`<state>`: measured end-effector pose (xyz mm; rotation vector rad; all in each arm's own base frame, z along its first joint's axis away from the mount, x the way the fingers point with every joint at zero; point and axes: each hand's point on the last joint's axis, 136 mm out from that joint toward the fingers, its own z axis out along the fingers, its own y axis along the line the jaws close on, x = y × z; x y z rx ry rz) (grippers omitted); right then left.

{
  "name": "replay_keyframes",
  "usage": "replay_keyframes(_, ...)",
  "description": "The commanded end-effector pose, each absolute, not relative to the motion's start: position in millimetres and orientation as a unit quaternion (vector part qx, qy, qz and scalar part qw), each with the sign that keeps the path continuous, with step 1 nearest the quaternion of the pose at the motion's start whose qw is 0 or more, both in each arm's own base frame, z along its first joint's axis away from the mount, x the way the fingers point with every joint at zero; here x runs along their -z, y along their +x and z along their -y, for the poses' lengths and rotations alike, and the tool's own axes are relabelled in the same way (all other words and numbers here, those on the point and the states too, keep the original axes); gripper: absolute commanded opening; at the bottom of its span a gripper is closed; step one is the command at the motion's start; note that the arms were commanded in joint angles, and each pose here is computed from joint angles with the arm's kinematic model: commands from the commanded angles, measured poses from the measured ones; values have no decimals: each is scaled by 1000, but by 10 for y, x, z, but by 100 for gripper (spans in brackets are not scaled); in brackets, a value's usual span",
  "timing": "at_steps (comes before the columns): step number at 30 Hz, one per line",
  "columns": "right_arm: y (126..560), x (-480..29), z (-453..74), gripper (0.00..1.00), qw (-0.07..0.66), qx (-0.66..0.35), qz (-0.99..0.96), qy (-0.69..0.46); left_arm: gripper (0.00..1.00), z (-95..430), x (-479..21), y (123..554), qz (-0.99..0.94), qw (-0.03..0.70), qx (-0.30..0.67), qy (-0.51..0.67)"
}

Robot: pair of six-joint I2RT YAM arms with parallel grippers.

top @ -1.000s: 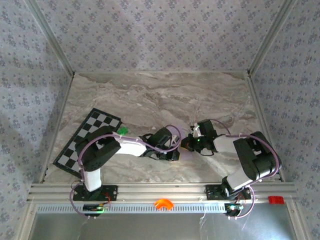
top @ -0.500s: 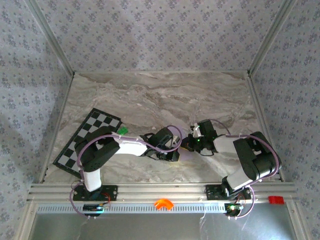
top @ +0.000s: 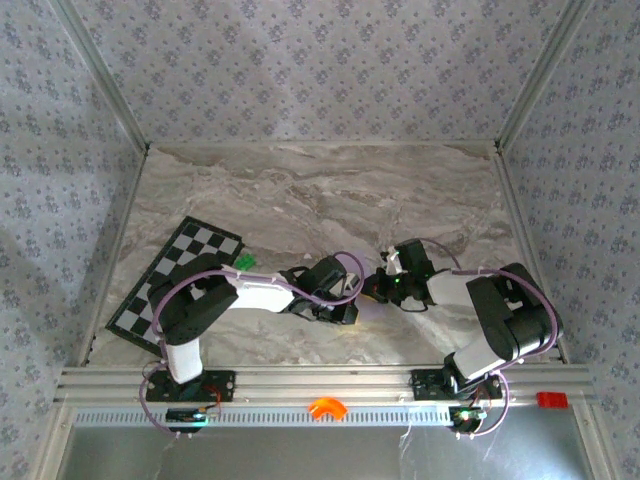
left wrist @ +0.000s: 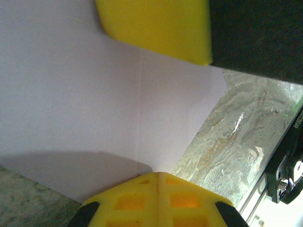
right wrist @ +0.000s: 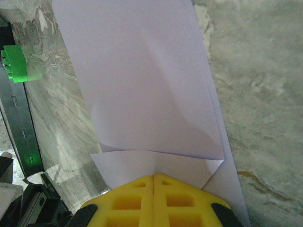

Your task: Fold a paper plane with a square sheet of paper (pick it up from the middle)

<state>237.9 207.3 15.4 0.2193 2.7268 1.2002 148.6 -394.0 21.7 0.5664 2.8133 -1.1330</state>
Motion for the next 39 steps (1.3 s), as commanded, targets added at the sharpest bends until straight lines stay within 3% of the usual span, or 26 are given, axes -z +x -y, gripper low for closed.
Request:
replay_keyframes(1, 2058, 319, -1761, 2, 19, -309, -943, 125, 3, 3780, -138, 1290, -920, -3, 344, 189)
replay_keyframes(14, 2073, 323, -1782, 2, 19, -312, -942, 125, 5, 3835, -263, 1295, -912, 5, 357, 202)
replay_keyframes(24, 2082, 283, -1799, 2, 22, -318, -940, 122, 11, 4052, -790, 1594, -890, 90, 403, 195)
replay_keyframes(32, 2096, 256, -1813, 2, 25, -323, -938, 122, 6, 4061, -585, 1949, -904, 107, 381, 161)
replay_keyframes(39, 2162, 166, -1867, 3, 33, -339, -932, 120, 6, 4017, -197, 1814, -919, 60, 350, 174)
